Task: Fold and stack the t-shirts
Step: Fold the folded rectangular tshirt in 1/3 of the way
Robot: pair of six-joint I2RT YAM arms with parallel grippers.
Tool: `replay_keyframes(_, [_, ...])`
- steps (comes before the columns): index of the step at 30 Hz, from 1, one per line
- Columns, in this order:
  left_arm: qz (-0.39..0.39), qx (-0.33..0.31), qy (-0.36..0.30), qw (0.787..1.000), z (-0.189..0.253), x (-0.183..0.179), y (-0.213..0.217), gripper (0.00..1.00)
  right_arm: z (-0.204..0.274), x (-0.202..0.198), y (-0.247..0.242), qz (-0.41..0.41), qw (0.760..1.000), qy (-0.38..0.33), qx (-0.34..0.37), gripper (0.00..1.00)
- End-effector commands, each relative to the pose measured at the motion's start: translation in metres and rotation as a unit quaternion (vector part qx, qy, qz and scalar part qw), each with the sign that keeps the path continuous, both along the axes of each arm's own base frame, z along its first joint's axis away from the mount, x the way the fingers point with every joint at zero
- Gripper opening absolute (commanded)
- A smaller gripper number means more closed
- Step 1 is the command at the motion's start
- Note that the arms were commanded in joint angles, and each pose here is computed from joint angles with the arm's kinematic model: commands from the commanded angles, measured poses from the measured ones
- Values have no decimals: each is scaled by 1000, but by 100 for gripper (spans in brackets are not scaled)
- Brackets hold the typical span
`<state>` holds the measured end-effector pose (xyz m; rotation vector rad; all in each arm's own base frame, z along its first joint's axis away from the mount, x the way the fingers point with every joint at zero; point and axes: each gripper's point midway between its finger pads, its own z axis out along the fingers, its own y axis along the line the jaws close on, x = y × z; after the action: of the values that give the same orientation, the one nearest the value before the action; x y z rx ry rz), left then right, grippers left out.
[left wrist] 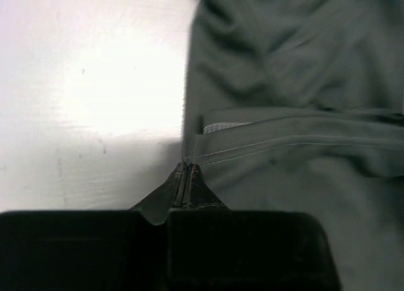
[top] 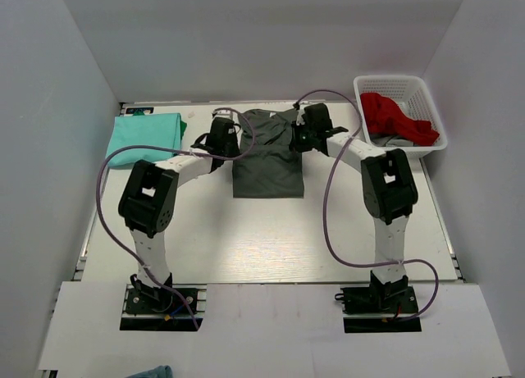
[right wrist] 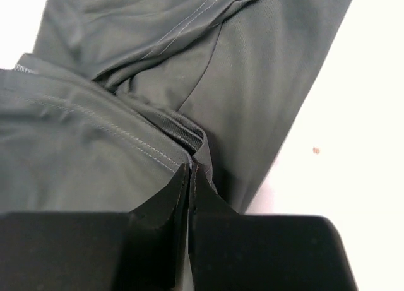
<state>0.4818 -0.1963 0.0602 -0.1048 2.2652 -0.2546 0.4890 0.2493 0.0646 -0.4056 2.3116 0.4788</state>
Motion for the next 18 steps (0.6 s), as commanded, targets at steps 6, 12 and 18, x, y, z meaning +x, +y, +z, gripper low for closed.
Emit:
replay_keyframes(6, [-61, -69, -119, 989, 89, 9, -28, 0, 68, -2, -4, -28, 996, -69, 50, 0])
replay_keyframes(12, [-53, -61, -112, 990, 76, 20, -29, 0, 64, 9, -16, -59, 995, -73, 32, 0])
replay_keyframes(18, [-46, -47, -91, 994, 49, 33, -23, 0, 44, 18, -30, -92, 994, -60, 10, 0])
